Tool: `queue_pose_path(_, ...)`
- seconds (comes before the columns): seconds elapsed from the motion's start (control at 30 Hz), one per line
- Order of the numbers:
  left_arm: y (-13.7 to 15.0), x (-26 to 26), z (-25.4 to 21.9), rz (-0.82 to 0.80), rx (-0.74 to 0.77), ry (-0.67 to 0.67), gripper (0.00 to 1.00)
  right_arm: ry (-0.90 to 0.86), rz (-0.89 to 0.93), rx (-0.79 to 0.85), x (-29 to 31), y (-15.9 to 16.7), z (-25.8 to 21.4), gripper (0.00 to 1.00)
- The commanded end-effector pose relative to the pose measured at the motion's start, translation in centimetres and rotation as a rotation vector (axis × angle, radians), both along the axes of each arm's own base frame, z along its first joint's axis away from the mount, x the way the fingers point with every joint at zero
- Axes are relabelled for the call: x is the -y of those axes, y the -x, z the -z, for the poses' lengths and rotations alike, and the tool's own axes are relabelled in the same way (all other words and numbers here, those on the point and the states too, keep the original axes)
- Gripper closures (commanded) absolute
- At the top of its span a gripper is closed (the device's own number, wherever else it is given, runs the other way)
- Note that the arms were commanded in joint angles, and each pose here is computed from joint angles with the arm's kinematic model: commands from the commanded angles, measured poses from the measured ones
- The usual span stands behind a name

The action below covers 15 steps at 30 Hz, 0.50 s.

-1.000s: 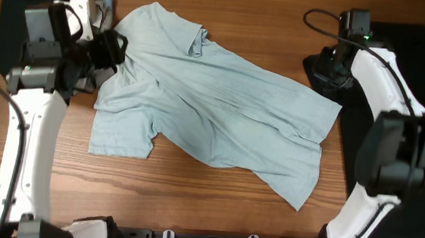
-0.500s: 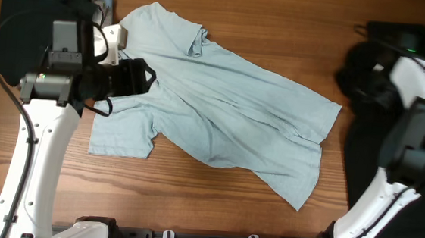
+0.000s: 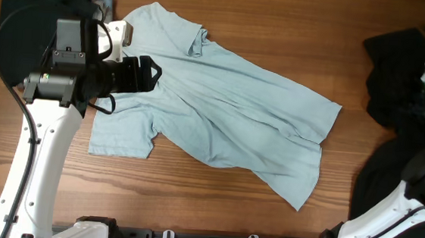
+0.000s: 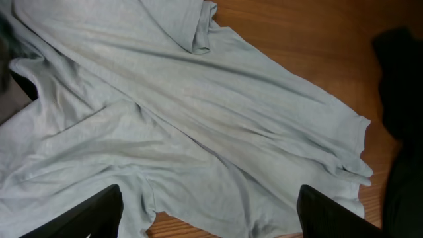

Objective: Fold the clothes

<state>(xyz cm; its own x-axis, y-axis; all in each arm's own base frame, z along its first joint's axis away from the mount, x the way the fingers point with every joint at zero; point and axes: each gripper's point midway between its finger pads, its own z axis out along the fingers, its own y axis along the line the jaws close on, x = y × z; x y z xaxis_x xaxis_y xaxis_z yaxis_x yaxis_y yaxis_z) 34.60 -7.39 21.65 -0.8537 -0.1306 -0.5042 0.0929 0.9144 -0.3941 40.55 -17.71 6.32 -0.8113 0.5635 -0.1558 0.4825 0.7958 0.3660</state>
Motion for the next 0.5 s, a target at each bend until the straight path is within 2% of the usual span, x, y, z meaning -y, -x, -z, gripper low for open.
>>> queue_pose_path(0.0,0.0,0.1,-0.9,0.017,0.037,-0.009,0.14,-0.049,-0.148,0.009,-5.4,-0.7,-0.3,0.23)
queue_pose_path(0.2,-0.2,-0.6,-0.7,-0.006,0.038,-0.042,0.12,0.011,-0.203,-0.178,-9.4,2.1,4.4,0.27)
queue_pose_path(0.27,-0.2,-0.7,-0.7,-0.010,0.037,-0.046,0.12,0.067,-0.139,-0.277,-9.5,3.8,5.9,0.29)
queue_pose_path(0.4,-0.1,-0.8,-0.6,-0.013,0.032,-0.052,0.12,0.062,-0.172,-0.317,-10.9,4.9,6.8,0.30)
queue_pose_path(0.47,-0.1,-0.8,-0.6,-0.013,0.032,-0.052,0.12,0.038,-0.234,-0.296,-12.1,4.8,6.8,0.39)
